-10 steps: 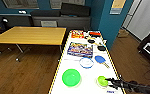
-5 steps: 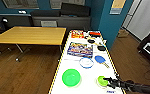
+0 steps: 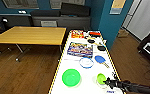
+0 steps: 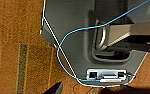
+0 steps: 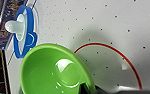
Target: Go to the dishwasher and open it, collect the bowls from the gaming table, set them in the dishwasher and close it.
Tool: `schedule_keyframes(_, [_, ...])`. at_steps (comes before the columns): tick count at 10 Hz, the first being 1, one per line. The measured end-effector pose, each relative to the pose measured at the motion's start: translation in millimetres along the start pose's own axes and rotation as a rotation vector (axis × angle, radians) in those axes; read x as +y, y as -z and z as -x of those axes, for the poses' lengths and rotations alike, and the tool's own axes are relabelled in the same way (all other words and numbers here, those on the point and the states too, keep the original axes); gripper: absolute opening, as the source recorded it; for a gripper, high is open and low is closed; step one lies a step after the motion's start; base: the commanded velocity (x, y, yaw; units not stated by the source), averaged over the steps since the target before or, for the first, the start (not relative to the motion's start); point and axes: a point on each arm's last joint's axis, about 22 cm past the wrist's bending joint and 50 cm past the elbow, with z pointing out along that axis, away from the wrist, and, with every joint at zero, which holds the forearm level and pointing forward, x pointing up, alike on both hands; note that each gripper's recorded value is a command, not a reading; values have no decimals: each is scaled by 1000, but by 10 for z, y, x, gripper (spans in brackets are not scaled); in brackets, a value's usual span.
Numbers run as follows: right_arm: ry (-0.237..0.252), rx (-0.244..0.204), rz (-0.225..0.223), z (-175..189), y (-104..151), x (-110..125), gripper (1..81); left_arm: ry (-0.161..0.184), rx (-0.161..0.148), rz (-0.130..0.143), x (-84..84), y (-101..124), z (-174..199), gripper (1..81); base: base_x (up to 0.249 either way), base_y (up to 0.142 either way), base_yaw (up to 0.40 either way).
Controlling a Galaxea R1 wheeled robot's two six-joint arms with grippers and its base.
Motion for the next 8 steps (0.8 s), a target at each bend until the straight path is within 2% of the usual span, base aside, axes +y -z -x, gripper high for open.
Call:
schedule_keyframes(2, [-44,-10,17,100,-14,142,10,1,-1,0,-2,0,1,811,0,0,0])
schedule_keyframes(3, [-51,-13,23,117,0,194,10,0,0,-2,-17,4,-2,811,0,0,0])
schedule_keyframes(5, [-46,-1,31,-50,229,256,10,0,1,-2,-14,4,-9,811,0,0,0])
schedule_keyframes(8, [2,71,50,-805,1276,283,10,-1,4,3,20,-6,-27,811,0,0,0])
